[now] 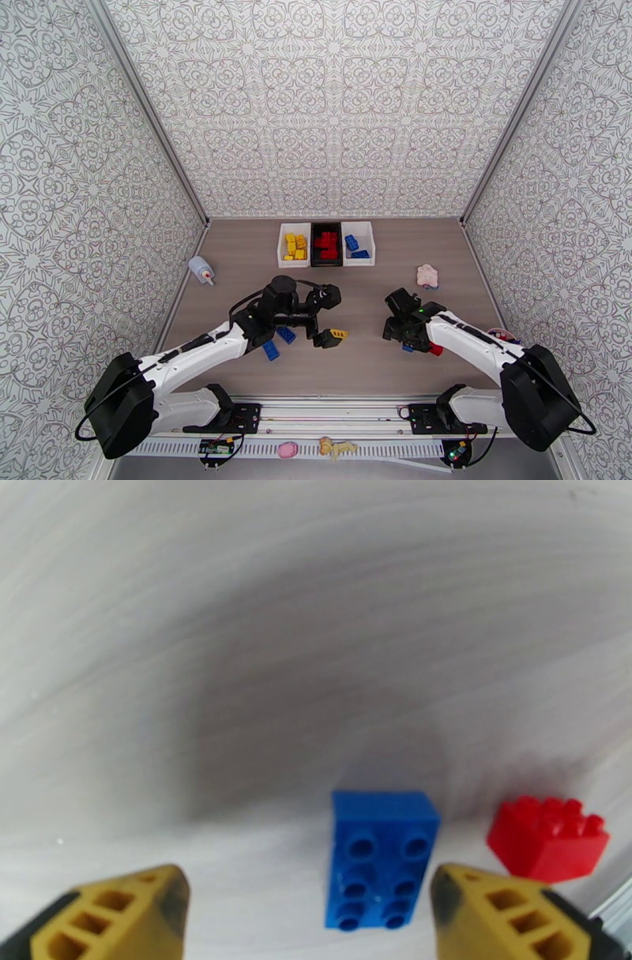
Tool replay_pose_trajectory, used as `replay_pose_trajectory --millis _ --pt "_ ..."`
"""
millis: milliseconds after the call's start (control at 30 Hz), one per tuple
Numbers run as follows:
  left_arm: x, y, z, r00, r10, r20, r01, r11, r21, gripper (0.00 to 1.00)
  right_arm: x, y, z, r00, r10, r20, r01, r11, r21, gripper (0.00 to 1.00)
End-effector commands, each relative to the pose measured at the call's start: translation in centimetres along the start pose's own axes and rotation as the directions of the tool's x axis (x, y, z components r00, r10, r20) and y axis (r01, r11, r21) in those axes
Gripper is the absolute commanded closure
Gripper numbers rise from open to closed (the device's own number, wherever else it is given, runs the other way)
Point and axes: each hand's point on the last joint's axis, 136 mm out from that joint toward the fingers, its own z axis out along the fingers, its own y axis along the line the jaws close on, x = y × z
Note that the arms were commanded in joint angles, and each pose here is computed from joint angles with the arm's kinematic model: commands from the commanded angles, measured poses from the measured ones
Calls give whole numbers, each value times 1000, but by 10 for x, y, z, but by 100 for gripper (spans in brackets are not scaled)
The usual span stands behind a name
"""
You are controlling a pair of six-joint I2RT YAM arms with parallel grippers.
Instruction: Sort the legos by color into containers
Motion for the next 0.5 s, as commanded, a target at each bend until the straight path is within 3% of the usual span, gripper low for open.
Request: replay_pose_trajectory --millis 0,167,467 --pt "0 -6 -3 1000 14 -6 -14 1000 13 0 -1 2 4 1000 4 -9 -4 1000 -2 19" --pt "1 -6 -3 1000 14 -8 -14 1000 7 0 -1 5 7 1000 -7 -11 7 1000 -8 27" --pt "0 -5 -4 1000 13 -8 -13 1000 3 0 -1 10 16 999 -19 -31 19 1000 -10 50"
